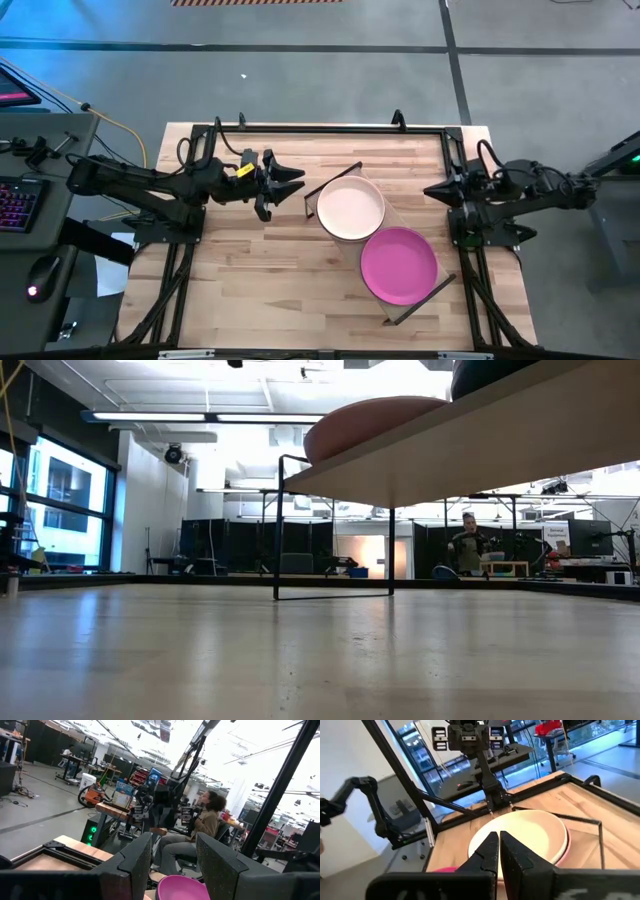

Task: Place and stack plates onto a shelf
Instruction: Return to Home Position

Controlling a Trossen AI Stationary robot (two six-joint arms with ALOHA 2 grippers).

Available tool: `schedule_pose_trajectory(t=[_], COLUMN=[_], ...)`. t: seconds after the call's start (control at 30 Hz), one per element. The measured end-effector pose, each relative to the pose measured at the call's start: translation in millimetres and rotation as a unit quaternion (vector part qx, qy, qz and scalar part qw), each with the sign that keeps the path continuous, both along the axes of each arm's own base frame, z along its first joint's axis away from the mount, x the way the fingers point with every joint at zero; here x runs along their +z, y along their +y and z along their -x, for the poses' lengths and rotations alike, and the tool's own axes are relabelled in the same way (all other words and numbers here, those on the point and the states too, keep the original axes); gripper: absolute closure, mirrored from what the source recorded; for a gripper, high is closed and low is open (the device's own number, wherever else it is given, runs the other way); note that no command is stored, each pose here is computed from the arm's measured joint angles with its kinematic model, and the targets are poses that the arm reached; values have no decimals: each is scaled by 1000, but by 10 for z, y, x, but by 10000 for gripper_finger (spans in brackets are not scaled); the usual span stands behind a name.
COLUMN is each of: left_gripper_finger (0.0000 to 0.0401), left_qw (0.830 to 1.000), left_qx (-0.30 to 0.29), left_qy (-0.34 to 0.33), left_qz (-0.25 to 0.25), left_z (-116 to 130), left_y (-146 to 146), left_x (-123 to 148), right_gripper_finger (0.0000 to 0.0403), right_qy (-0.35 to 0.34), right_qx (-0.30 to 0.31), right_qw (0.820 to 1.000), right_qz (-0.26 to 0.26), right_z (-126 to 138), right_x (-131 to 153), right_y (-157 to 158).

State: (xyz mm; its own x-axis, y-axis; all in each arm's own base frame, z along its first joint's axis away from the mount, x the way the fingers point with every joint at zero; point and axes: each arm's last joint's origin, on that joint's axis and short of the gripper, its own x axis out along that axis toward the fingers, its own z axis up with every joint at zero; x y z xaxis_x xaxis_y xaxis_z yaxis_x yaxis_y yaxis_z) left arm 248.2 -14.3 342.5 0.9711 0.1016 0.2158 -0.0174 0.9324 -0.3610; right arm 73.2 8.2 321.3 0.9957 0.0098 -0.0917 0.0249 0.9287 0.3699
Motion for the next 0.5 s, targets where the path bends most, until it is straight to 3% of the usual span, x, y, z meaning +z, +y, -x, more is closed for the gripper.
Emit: schedule_pose_trajectory(t=[0.3, 0.5], left_gripper_finger=[254, 254], left_qw=[1000, 1000], left_qx=[13, 13], left_qy=[0, 0], left_qz=[3, 3], left_z=[1, 1], left_y=[8, 8], left_x=[0, -1], right_gripper_finger=[403, 403], right_qy=[-37, -107], right_qx=[-15, 7], right_qw=[999, 994], right_qz=[-28, -33], right_z=[166, 90], right_x=[-430, -701], right_y=[-37, -12])
